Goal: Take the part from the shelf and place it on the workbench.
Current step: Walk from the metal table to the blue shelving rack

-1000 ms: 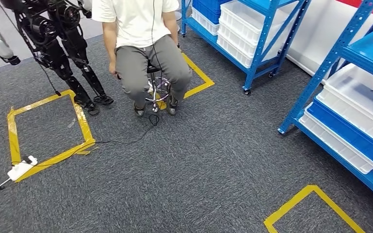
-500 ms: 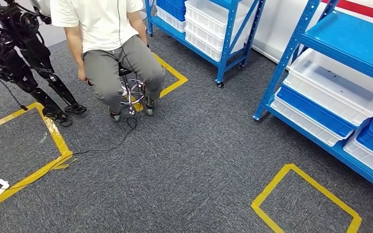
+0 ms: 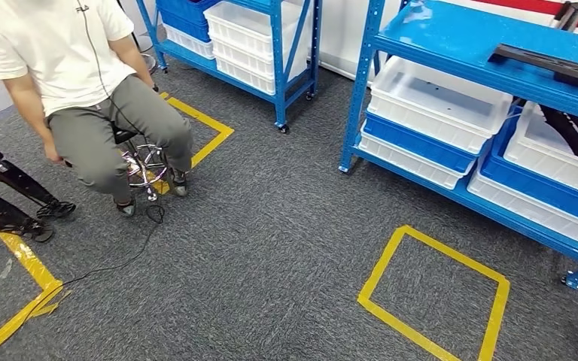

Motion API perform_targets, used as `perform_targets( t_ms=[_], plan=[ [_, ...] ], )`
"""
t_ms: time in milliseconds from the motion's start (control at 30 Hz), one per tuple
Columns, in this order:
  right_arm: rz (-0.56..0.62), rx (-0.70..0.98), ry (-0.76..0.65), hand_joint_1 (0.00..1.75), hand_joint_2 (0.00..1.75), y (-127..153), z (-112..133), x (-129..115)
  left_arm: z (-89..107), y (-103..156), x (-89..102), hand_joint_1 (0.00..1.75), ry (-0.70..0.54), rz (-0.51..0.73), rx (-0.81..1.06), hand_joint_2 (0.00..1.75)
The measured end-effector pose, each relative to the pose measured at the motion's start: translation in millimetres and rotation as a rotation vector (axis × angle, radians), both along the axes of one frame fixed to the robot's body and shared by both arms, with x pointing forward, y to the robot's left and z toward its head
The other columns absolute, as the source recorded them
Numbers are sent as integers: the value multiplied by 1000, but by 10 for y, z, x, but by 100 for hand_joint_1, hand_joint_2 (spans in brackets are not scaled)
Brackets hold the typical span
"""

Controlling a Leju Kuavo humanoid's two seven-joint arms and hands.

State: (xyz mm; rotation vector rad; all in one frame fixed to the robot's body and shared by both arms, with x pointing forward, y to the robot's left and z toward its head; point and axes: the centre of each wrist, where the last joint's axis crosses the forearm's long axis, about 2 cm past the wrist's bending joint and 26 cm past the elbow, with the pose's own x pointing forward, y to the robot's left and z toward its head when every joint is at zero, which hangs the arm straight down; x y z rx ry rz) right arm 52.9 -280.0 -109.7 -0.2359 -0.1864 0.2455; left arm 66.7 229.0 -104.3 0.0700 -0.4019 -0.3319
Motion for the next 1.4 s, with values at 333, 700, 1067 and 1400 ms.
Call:
perform_targets(
  t_ms=[333,700,1067,1400],
  plan=[
    [-7,5,-4,0,0,8,2,18,-3,12,-8,0,-4,4,4,0],
    [-4,-6,-6,0,0,-52,0,10,4,15,30,0,-21,18,7,0],
    [-2,0,-3,0,0,-42,3,35,-3,27,-3,0,-10,28,11,0],
    [-18,-1,-8,0,0,-61,8,72,8,-2,47,0,-8,7,5,0]
  ],
)
